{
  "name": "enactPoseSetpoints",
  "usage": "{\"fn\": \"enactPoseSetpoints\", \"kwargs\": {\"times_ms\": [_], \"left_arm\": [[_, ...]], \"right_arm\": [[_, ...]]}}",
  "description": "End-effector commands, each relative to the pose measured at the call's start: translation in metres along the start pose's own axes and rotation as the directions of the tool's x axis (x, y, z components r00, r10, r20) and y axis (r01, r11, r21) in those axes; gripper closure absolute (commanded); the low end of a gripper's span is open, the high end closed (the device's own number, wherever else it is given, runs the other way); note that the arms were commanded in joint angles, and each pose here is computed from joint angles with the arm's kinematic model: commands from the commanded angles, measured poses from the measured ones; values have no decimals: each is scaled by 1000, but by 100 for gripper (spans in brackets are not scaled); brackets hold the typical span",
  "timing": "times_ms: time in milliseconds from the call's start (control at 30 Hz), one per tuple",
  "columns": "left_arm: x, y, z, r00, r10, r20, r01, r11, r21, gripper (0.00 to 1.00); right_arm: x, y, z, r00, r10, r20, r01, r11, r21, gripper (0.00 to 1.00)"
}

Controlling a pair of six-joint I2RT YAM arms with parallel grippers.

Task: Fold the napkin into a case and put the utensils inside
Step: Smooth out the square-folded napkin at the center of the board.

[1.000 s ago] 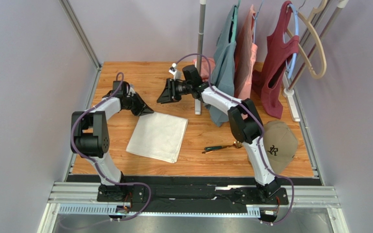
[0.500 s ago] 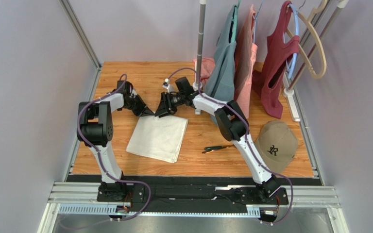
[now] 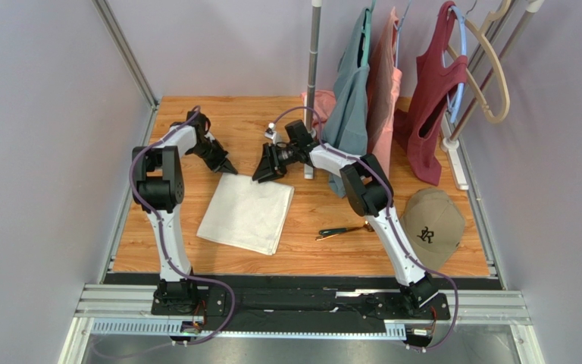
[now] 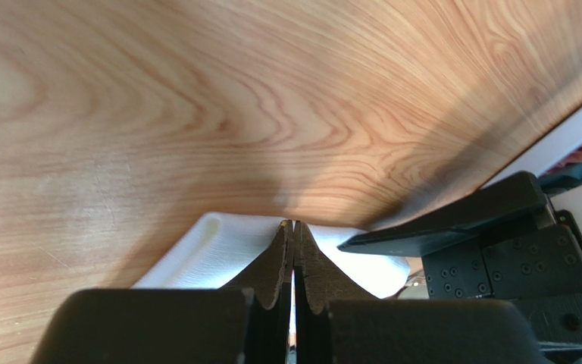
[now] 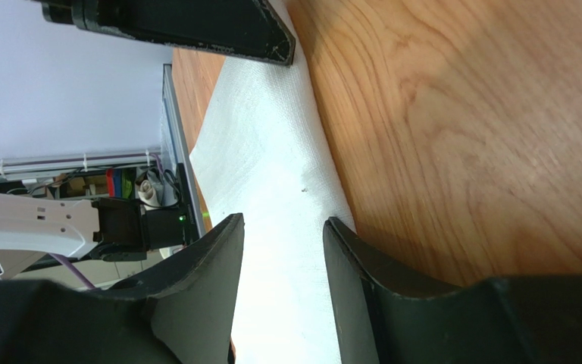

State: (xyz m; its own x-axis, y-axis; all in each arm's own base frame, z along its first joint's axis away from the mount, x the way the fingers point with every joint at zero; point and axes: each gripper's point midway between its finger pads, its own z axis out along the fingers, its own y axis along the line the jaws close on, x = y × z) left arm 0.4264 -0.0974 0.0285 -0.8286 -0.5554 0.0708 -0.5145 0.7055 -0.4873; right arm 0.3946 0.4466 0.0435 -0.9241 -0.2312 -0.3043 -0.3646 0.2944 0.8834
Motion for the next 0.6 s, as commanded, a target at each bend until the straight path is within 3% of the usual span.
{"fn": "enactPoseSetpoints", "kwargs": {"times_ms": [0, 200, 267, 333, 367, 467, 533, 567], "left_arm": [[15, 6, -3, 997, 0, -76, -9, 993, -114, 100], [12, 7, 0, 996, -55, -74, 43, 986, -160, 100], [2, -2, -5, 998, 32, -56, -38, 993, -110, 100], [-11, -6, -18, 988, 150, 46, -142, 979, -149, 88], [-16, -21, -44, 968, 211, 139, -194, 973, -125, 75], [-11, -49, -71, 926, 276, 257, -283, 959, -11, 67], [-2, -57, -67, 926, 278, 257, -305, 949, 75, 66], [10, -63, -64, 938, 275, 211, -307, 941, 142, 71]], "right_arm": [[0, 9, -8, 1000, -22, -13, 22, 999, -24, 50], [1, 7, -23, 1000, 3, -2, -3, 1000, -4, 50], [1, 9, -27, 1000, -6, -2, 6, 1000, -7, 49], [2, 7, -25, 1000, 0, -9, 0, 1000, -7, 49], [0, 8, -25, 1000, -3, -6, 3, 1000, -9, 49], [0, 7, -24, 1000, 4, -7, -4, 1000, -9, 49], [-1, 9, -23, 1000, -2, -5, 2, 1000, -11, 49], [-2, 10, -23, 1000, 1, -4, -1, 1000, -9, 49]]}}
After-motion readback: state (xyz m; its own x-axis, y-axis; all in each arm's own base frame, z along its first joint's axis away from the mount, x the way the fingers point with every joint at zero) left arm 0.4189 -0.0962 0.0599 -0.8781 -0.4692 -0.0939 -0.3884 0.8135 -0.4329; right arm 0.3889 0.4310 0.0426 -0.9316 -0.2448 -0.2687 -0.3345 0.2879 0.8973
